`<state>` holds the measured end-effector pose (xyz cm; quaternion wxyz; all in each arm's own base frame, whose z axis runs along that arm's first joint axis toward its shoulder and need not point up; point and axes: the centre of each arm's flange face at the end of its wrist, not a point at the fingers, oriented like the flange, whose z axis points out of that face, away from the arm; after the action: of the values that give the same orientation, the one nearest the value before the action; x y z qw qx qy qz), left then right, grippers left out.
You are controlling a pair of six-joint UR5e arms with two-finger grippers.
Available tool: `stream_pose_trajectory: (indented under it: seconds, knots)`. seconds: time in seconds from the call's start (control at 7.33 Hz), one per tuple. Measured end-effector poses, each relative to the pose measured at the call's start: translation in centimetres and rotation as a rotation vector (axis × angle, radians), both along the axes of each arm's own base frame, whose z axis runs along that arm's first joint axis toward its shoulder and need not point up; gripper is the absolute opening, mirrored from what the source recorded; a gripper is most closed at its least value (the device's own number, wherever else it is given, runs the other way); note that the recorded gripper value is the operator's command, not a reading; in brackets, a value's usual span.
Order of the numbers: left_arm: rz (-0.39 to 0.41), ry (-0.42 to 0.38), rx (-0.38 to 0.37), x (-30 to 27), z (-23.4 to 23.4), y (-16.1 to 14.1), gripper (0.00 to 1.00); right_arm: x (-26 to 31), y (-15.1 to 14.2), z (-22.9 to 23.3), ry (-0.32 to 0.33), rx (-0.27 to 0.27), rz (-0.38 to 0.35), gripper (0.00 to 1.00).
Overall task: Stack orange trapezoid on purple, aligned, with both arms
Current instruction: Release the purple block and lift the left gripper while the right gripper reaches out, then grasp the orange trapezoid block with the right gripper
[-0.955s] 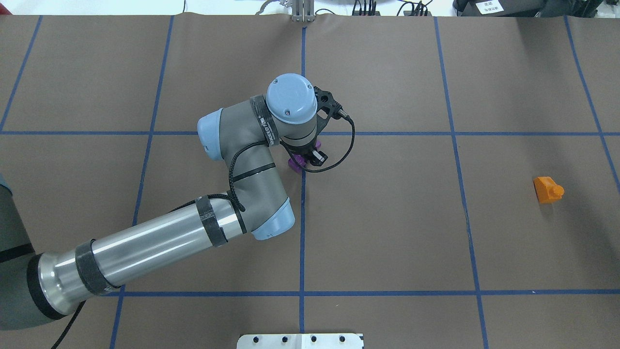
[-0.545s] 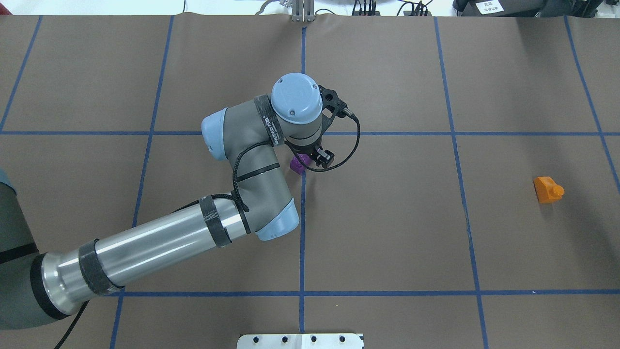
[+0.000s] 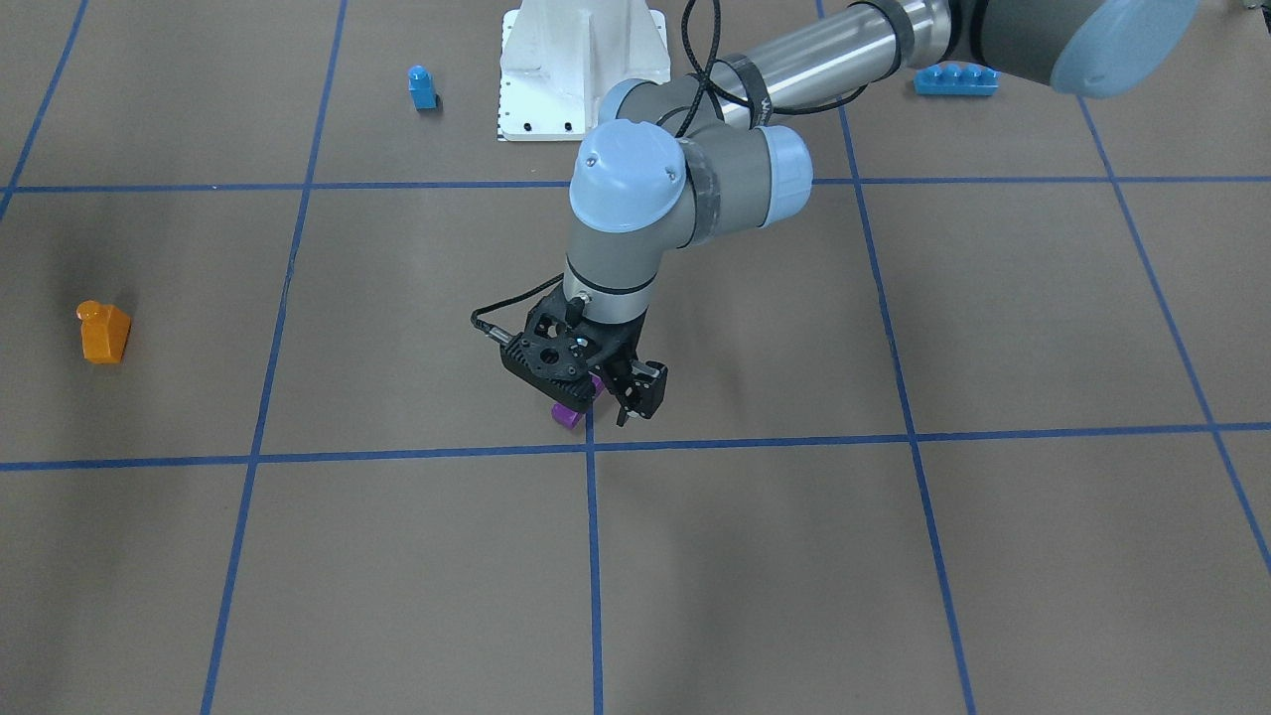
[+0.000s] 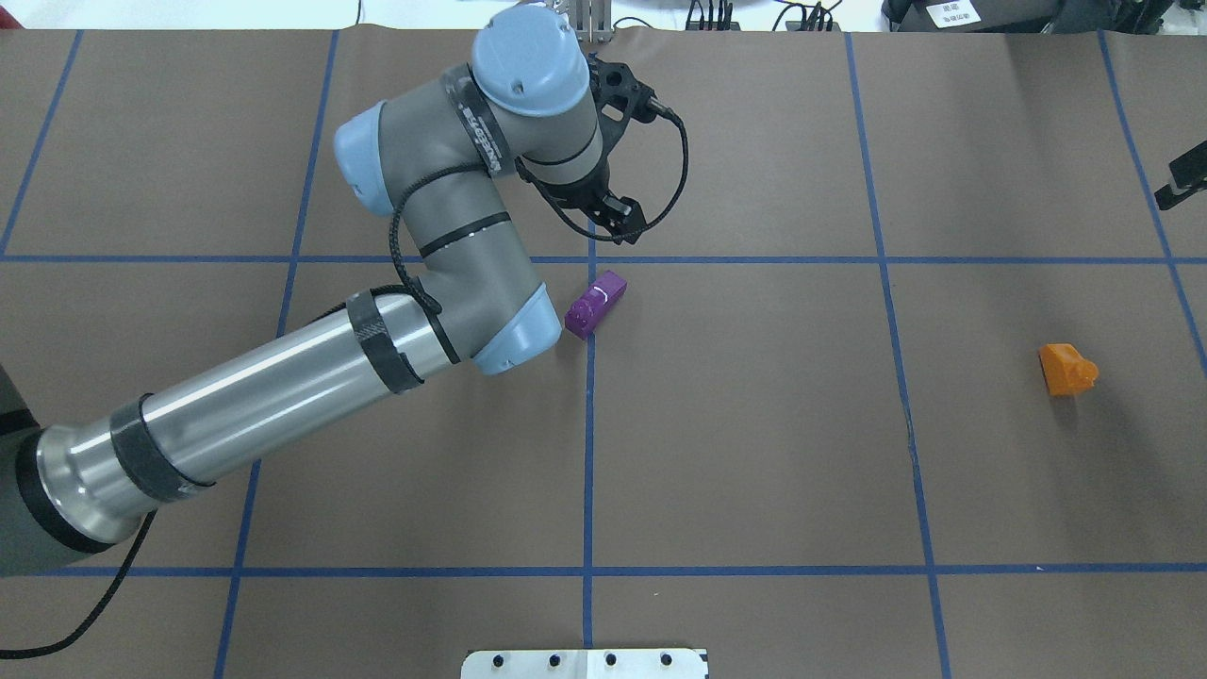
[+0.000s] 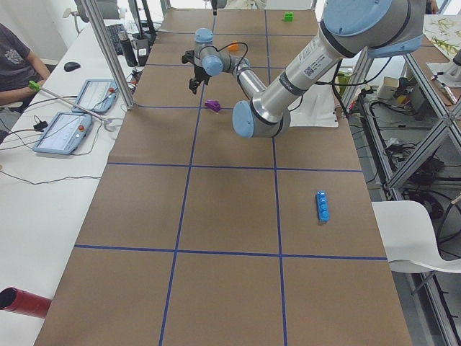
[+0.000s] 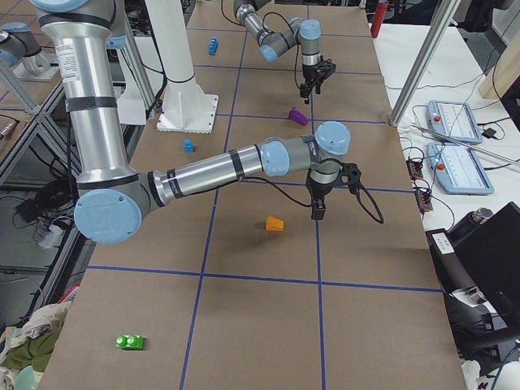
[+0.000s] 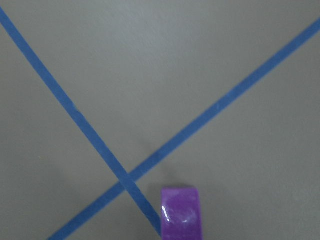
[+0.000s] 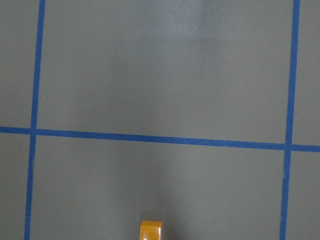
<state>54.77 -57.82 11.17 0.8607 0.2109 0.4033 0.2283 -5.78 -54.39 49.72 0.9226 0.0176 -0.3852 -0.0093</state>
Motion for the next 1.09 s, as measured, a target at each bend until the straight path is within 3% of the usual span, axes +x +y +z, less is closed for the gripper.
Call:
stream_pose_trajectory:
  seconds: [0.14, 0.41, 0.68, 1.09]
  knots:
    - [-0.022, -0.016, -0.033, -3.4, -0.6, -0.9, 1.0, -2.1, 1.4, 0.5, 0.014, 0.009, 0.03, 1.0]
    - [-0.05, -0.036, -0.077, -8.0, 0.1, -0.4, 1.0, -6.4, 6.1, 4.0, -0.027, 0.029, 0.127, 1.0]
    - [-0.065, -0.042, -0.092, -9.7, 1.5, -0.2, 1.0, -10.1, 8.6, 6.4, -0.044, 0.0, 0.12, 1.0]
    - [-0.071, -0.049, -0.1, -10.2, 2.5, -0.4, 1.0, -13.4, 9.7, 9.1, -0.01, -0.033, 0.067, 1.0]
